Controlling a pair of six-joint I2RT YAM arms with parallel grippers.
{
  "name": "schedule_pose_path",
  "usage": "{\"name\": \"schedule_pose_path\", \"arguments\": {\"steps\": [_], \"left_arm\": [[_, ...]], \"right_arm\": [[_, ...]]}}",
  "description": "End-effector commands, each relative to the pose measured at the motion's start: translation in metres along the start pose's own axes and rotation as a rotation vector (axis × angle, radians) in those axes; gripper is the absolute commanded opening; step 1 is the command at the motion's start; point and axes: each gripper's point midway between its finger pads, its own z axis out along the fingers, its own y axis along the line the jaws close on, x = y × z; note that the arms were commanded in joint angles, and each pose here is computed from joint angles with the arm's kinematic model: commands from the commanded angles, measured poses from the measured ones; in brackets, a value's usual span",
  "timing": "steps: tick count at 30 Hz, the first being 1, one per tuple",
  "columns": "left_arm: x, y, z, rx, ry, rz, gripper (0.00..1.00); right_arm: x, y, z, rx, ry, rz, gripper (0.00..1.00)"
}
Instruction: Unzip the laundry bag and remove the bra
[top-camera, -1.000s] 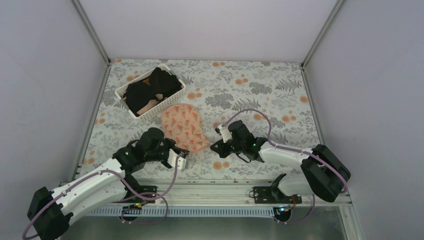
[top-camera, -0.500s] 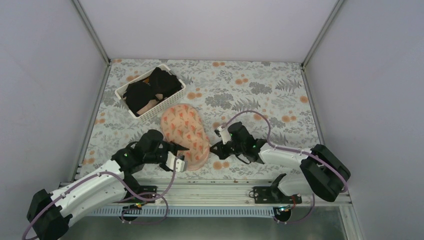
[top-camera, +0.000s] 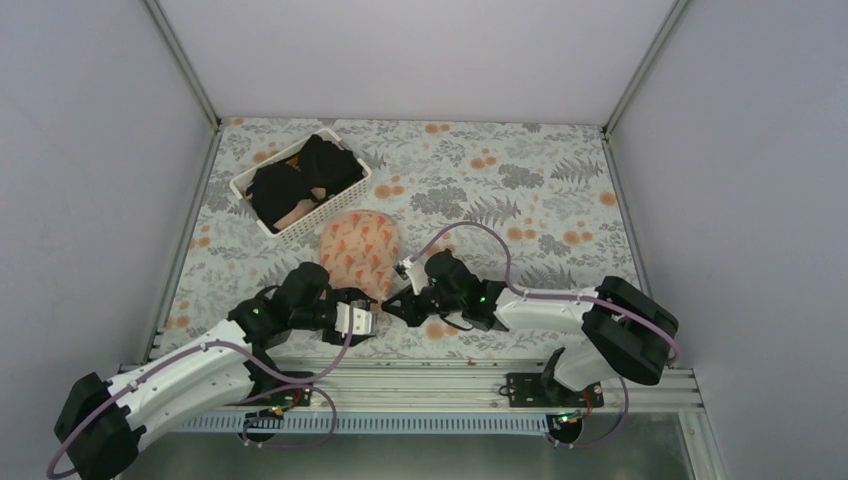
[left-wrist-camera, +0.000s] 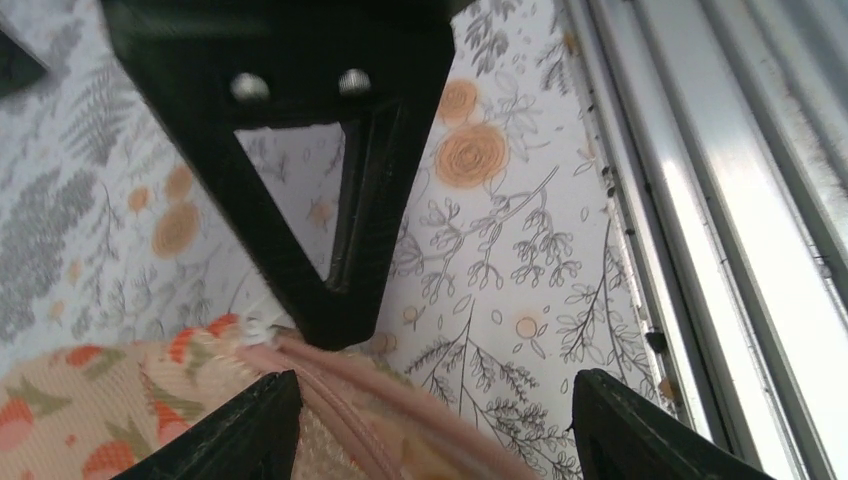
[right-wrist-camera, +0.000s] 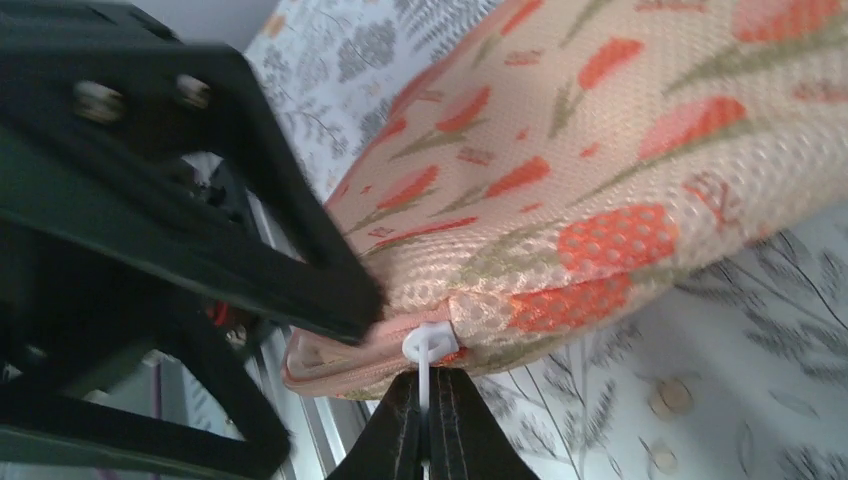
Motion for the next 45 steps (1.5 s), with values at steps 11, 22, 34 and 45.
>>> {"name": "schedule_pose_path", "arguments": {"steps": [11,22,34,45], "left_arm": [[0.019,0.034,0.002,-0.187,0.091,-0.078,0.65],[0.019,0.047,-0.001,-0.255,0.103,-0.093,0.68],[0.031,0.032,0.002,-0.189,0.144,-0.008,0.02],[0.024,0.01,0.003,-0.067,0.105,0.052,0.02]], "right_arm": [[-0.02,0.019,0.015,-0.033,-0.044,-0.041,0.04],[-0.014,0.015,0.013,-0.016,-0.032,-0.046,0.04],[-0.007,-0.018,0.003,0.107,-0.016,-0.036,0.04],[0.013,-0.063,-0.005,0.196,0.037,0.047,0.04]]}}
